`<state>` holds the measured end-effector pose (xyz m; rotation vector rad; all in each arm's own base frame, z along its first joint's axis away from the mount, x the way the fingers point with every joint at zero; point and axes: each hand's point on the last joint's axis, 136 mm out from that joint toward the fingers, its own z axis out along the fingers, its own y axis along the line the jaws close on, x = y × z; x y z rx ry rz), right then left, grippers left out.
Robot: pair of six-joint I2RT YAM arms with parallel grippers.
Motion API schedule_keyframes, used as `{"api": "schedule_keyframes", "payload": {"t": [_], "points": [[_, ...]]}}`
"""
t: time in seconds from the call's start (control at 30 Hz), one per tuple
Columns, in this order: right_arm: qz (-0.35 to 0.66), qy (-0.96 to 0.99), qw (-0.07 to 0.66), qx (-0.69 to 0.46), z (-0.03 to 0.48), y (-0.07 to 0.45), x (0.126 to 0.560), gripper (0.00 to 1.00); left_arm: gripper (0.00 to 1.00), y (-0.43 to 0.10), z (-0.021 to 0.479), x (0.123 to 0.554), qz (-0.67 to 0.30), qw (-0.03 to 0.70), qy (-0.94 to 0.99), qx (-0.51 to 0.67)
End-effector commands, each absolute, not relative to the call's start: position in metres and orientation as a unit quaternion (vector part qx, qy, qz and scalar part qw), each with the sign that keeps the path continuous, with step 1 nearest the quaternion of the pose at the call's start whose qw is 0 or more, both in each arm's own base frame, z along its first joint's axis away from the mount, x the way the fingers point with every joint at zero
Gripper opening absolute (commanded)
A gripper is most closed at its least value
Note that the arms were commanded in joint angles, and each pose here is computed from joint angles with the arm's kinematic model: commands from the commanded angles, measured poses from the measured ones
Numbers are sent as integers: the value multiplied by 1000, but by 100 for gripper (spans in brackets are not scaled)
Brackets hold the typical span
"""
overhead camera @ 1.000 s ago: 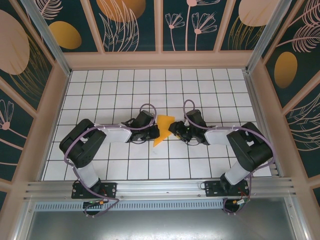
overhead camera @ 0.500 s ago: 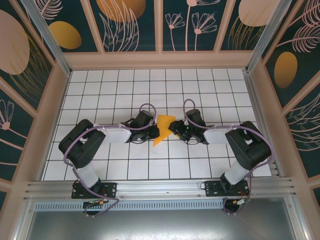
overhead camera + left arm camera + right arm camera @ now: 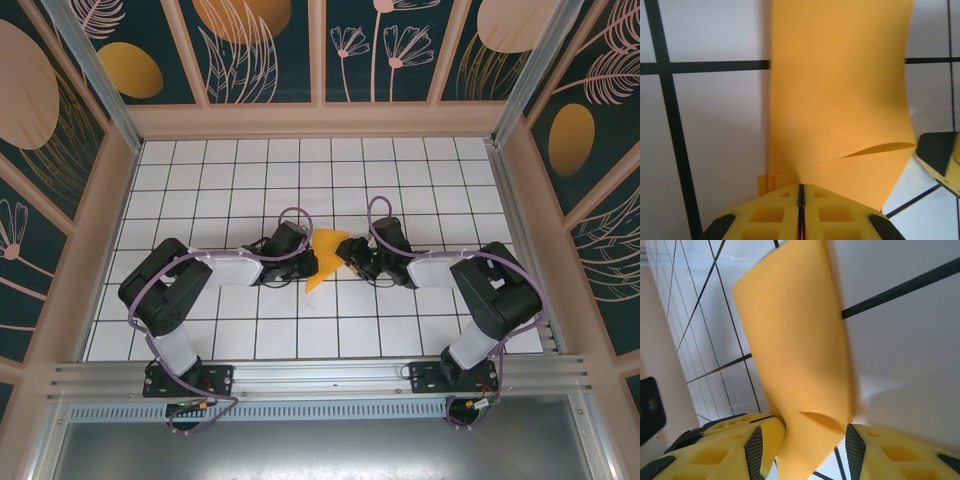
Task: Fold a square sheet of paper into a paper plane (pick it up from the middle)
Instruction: Fourth fold the wing at the center of the table.
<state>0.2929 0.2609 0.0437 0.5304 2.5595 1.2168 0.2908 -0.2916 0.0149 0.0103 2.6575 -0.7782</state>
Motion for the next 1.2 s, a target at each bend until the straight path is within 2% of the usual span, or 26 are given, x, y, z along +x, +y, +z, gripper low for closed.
{"api": "schedule_keyframes", "payload": {"t": [0.0,0.23,0.4,0.6,1.17], "points": [[433,874,129,179,48,267,295,50,9,-287,14,299,-259,195,946,-2],[435,872,137,176,50,265,294,51,9,-284,12,299,-252,196,948,-5],[406,882,134,199,41,254,293,51,14,-295,34,300,-297,215,930,11],[411,881,127,197,40,256,292,53,15,-292,49,306,-295,242,924,9],[419,877,122,201,40,260,295,54,13,-283,21,309,-251,227,941,-2]]}}
